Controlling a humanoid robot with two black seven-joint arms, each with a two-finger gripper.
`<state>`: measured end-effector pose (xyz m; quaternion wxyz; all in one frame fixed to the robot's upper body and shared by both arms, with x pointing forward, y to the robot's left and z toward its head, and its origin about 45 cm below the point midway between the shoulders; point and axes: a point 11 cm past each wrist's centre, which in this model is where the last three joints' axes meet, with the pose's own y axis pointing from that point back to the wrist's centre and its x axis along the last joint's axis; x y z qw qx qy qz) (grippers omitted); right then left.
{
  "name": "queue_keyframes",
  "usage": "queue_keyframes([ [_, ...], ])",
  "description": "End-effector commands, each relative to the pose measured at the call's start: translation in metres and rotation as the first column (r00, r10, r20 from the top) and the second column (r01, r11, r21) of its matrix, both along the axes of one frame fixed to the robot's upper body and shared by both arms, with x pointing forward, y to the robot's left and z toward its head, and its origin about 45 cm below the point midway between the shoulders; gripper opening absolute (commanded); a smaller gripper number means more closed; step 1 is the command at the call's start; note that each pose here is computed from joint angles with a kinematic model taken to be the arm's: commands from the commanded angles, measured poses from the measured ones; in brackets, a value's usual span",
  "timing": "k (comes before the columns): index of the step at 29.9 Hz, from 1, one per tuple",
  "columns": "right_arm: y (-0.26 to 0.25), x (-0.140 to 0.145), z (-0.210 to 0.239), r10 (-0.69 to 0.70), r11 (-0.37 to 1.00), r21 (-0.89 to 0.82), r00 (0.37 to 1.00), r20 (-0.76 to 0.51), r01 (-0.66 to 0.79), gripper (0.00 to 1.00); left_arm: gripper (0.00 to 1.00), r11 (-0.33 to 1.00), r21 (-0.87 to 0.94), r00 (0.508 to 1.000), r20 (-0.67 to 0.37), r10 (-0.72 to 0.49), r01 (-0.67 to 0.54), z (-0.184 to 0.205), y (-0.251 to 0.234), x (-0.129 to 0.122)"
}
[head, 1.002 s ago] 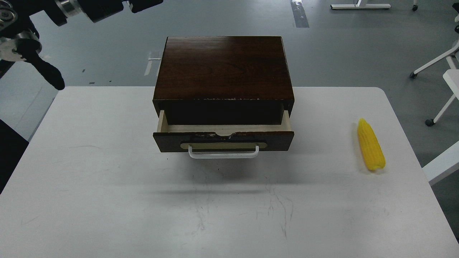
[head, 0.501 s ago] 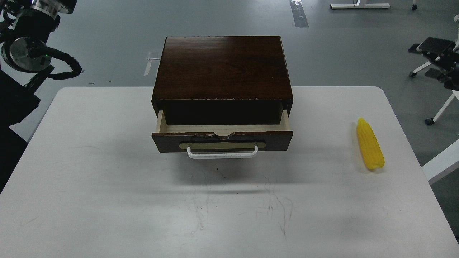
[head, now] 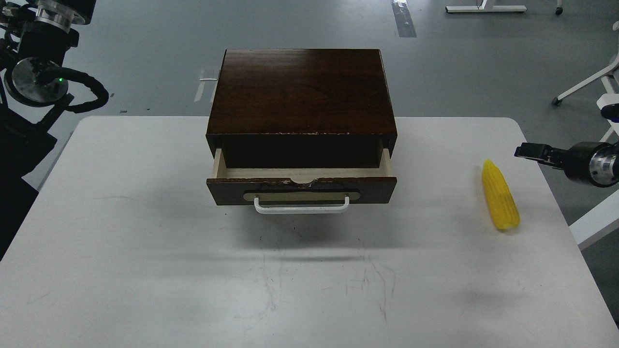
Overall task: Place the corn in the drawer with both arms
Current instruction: 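Reach the right hand to the yellow corn cob and grasp it, then lift the corn with the right hand and carry it over the box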
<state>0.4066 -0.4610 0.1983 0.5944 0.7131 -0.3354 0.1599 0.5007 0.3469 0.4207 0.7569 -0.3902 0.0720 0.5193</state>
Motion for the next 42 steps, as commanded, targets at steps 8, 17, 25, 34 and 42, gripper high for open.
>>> queue_keyframes([
  [8, 0.029, 0.007, -0.041, 0.066, 0.995, -0.073, 0.996, -0.065, -0.071, 0.78, 0.98, 1.0, 0.019, 1.0, 0.003, -0.008, 0.008, 0.001, -0.001, -0.001],
  [17, 0.046, 0.007, -0.056, 0.112, 0.989, -0.084, 0.989, -0.094, -0.12, 0.62, 0.98, 1.0, 0.016, 1.0, -0.004, -0.002, 0.002, -0.006, 0.003, -0.002],
  [25, 0.045, 0.001, -0.064, 0.11, 0.99, -0.078, 0.988, -0.111, -0.119, 0.34, 0.98, 1.0, 0.016, 1.0, 0.003, -0.002, 0.002, -0.003, 0.005, -0.003],
  [34, 0.05, 0.028, -0.023, 0.111, 0.992, -0.06, 0.994, -0.013, -0.111, 0.01, 0.98, 1.0, 0.022, 1.0, 0.012, 0.005, -0.006, 0.002, 0.011, -0.005],
  [42, 0.081, 0.062, 0.099, 0.235, 0.969, 0.028, 0.953, 0.191, -0.244, 0.01, 0.98, 0.999, 0.037, 0.999, 0.036, -0.009, 0.008, 0.015, 0.013, -0.011],
])
